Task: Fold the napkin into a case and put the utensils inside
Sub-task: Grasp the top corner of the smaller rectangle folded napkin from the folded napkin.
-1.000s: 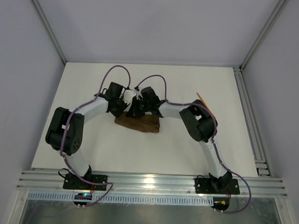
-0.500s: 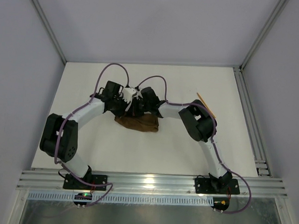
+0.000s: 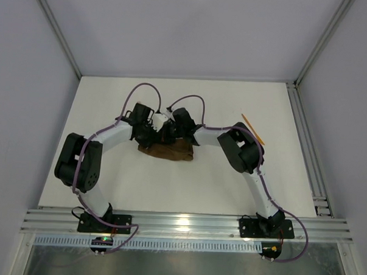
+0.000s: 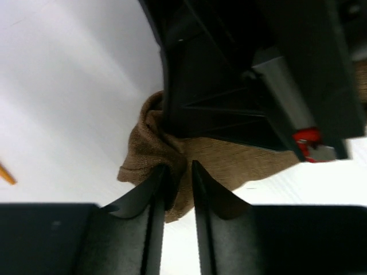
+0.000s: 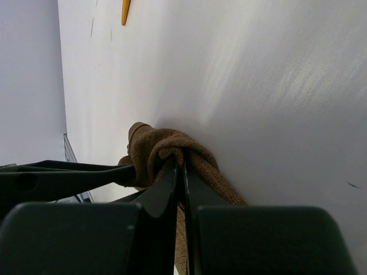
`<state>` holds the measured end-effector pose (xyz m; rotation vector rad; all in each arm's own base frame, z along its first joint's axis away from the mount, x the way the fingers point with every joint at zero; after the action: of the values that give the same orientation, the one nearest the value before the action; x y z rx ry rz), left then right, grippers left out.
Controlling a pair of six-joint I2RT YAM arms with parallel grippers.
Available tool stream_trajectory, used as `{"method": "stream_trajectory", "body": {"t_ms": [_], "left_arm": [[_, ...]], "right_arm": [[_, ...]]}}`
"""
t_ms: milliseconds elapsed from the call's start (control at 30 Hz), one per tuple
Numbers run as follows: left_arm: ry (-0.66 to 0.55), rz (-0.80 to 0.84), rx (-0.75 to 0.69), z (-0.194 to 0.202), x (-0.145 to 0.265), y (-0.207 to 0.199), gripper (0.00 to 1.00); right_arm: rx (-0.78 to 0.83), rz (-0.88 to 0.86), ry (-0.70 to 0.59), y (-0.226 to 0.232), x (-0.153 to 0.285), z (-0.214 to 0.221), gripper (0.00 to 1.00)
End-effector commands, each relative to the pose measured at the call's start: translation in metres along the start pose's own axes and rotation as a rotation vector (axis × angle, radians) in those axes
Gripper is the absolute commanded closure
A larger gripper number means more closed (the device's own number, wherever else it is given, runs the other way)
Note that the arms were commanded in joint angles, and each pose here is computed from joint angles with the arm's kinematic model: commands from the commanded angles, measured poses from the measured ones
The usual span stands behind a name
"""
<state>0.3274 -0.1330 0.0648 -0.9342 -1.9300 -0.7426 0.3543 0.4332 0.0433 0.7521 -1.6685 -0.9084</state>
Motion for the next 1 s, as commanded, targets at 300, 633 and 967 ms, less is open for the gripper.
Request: {"method": "stream_trajectory", "body": {"t_ms": [300,633,967], "left_arm": [[0.079,-0.281,0.009,0.013,-0.011,0.038,1.0],[0.056,-0.227,0.075,0.008,-0.015,0.031,1.0],[0.031,-0.202,0.122,0.003,-0.007,0.032,1.0]], "right_arm": [[0.08,-0.069,-0.044,0.021,0.018,-0.025,0.76],[0.206,-0.043,-0.136,0.039,0.063,-0.034,0.69],[0.032,-0.252,-0.048,0.064,0.033,0.004,0.91]]}}
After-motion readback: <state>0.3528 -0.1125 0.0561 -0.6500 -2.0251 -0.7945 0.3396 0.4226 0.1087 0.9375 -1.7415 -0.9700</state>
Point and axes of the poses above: each gripper's point midway between its finger pads, its own x axis back along the fingers, its own y axis along the line the jaws close on, z = x × y, the point moved 3 cm from there along x, back along the fingers, and after that the axes turned 14 degrees about -x, right-handed, at the moved point
